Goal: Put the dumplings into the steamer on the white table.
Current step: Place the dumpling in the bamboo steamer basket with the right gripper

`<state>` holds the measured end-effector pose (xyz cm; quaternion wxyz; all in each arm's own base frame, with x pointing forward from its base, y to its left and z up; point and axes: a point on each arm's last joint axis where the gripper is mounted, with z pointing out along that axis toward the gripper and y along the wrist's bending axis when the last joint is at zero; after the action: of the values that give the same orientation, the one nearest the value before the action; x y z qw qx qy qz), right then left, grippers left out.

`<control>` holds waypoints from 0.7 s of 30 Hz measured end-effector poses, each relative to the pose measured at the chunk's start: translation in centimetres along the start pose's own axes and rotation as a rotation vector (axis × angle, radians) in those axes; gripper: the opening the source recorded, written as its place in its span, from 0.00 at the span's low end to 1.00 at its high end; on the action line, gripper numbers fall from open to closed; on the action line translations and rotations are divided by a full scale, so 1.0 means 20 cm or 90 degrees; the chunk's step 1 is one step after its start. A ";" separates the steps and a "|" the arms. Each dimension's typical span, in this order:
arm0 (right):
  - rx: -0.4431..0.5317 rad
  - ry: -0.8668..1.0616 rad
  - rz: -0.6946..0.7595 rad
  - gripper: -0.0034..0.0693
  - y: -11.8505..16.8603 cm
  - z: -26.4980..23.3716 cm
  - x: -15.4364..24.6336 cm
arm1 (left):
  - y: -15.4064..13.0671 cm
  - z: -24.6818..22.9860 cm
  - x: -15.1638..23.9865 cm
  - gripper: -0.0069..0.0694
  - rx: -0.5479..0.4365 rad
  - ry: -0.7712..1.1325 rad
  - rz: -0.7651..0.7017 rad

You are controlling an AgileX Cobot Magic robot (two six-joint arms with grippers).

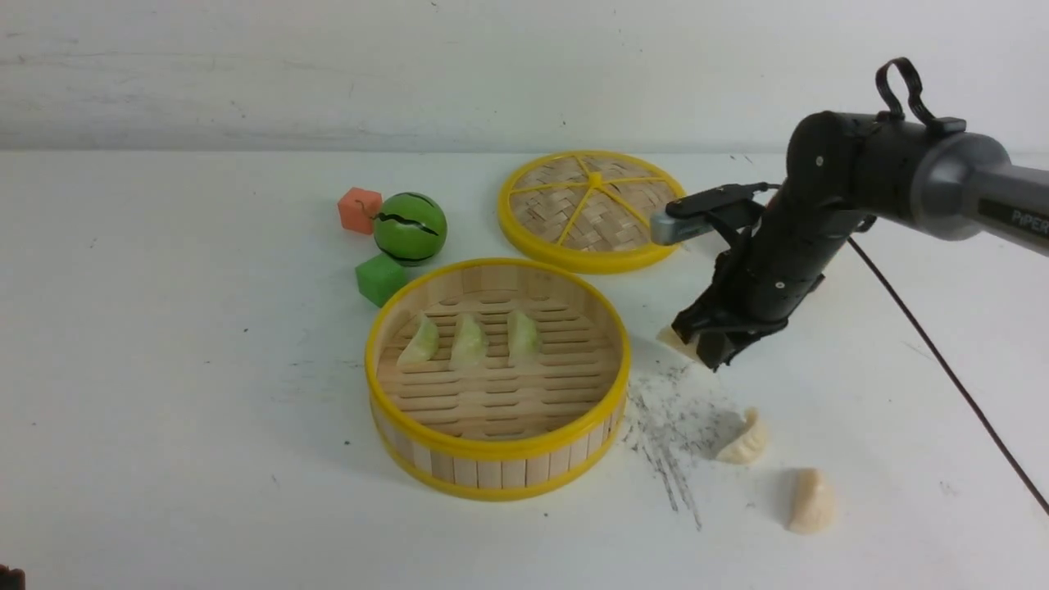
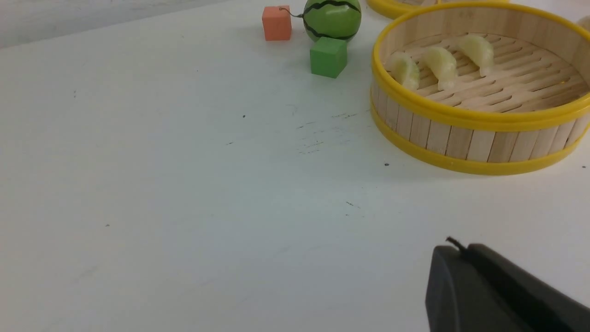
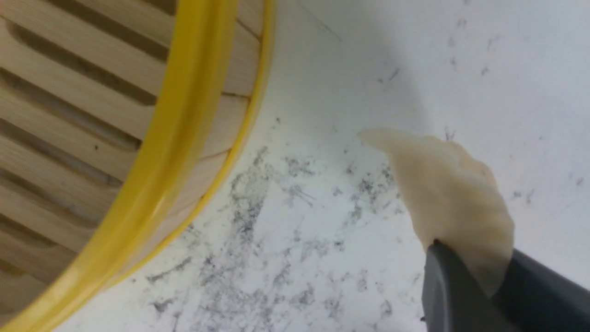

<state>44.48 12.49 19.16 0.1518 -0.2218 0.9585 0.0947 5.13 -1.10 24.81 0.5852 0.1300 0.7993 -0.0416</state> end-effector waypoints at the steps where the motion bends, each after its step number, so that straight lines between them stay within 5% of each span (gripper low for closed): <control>1: 0.000 -0.001 0.000 0.16 0.00 0.00 0.00 | 0.00 0.00 0.00 0.09 0.000 0.000 0.000; 12: -0.033 -0.130 0.027 0.16 0.11 -0.46 -0.05 | 0.00 0.00 0.00 0.10 0.000 0.000 0.000; 16: -0.094 -0.177 0.017 0.16 0.29 -0.60 -0.06 | 0.00 0.00 0.00 0.10 0.000 0.000 0.000; 21: -0.138 -0.137 -0.061 0.16 0.62 -0.46 -0.03 | 0.00 0.00 0.00 0.11 0.000 0.000 0.000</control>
<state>37.12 21.35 29.37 0.2329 -0.2710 0.9093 0.2135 5.13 -1.09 24.81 0.5852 0.1298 0.7993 -0.0415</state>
